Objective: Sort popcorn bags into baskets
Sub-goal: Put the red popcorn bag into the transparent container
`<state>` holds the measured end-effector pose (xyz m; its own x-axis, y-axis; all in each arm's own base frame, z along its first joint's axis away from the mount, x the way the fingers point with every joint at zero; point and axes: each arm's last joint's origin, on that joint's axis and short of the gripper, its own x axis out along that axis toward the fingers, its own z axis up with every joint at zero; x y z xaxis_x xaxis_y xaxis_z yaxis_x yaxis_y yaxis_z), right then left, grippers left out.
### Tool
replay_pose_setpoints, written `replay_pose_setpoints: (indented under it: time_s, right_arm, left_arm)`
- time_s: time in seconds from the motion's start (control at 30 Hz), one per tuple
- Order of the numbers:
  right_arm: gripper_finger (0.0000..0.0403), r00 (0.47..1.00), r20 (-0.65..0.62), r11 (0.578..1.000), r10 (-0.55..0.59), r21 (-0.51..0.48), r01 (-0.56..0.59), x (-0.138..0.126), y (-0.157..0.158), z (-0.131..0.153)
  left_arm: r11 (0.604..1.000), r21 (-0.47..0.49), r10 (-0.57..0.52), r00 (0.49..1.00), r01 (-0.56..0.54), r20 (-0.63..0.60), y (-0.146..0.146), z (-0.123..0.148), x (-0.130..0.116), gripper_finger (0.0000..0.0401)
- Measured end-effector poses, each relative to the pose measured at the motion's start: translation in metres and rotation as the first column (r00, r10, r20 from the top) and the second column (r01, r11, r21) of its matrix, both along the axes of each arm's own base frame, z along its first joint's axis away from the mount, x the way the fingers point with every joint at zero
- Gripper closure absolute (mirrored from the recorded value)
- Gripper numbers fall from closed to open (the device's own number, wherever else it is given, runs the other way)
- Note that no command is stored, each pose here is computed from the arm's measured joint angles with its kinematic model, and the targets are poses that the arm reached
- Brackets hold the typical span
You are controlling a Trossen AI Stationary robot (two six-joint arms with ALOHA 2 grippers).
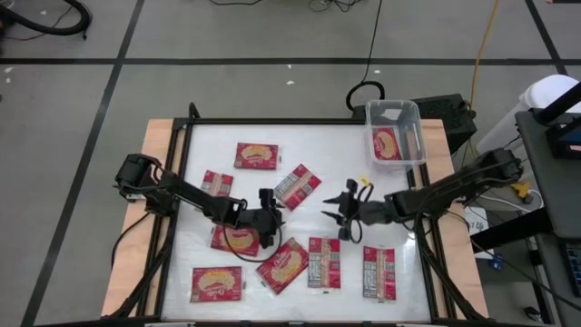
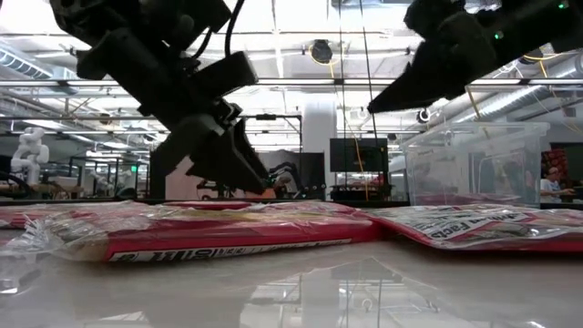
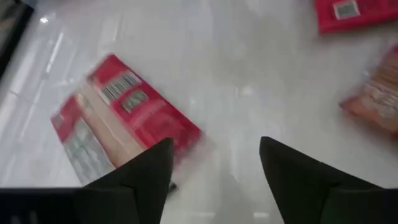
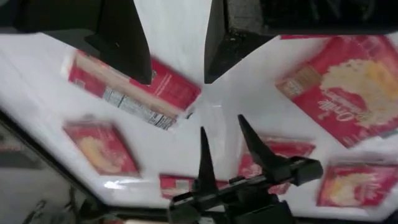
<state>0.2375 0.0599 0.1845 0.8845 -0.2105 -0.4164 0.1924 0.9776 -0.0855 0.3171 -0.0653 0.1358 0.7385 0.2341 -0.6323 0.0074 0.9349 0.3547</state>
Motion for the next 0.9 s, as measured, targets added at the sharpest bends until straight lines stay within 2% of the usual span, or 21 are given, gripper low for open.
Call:
replay_pose_setpoints:
  time_s: [0.2,0.33,0.47,0.57,0.67,0.83,0.9]
  right_arm:
    - [0.0261,0.996,0.091,1.000,-0.013,-0.008,0.014,0.011,0.013,-0.006]
    - [0.0261,0.995,0.103,1.000,-0.010,-0.018,0.012,0.015,0.014,-0.010]
    - [0.0261,0.996,0.092,1.000,-0.017,-0.007,0.017,0.016,0.015,-0.014]
    - [0.0261,0.995,0.095,1.000,-0.022,0.005,0.022,0.018,0.015,-0.015]
    - [0.0261,0.995,0.092,1.000,-0.022,0.022,0.021,0.017,0.016,-0.016]
    - [0.0261,0.996,0.087,1.000,-0.005,0.023,0.003,0.015,0.021,-0.017]
    - [0.0261,0.997,0.073,1.000,-0.003,0.016,0.002,0.014,0.022,-0.018]
  left_arm:
    - [0.998,0.066,-0.004,0.999,0.007,-0.047,0.020,-0.001,0.002,0.0173]
    - [0.993,0.111,-0.027,0.995,0.038,-0.100,0.033,-0.008,0.004,0.0182]
    - [0.986,0.143,-0.065,0.991,0.082,-0.120,0.045,-0.020,0.010,0.0182]
    - [0.985,0.147,-0.073,0.991,0.089,-0.110,0.052,-0.028,0.015,0.0197]
    - [0.988,0.122,-0.084,0.990,0.098,-0.116,0.059,-0.037,0.019,0.0240]
    - [0.995,0.084,-0.046,0.996,0.052,-0.075,0.063,-0.043,0.022,0.0362]
    - [0.998,0.064,-0.025,0.999,0.027,-0.041,0.063,-0.039,0.022,0.0388]
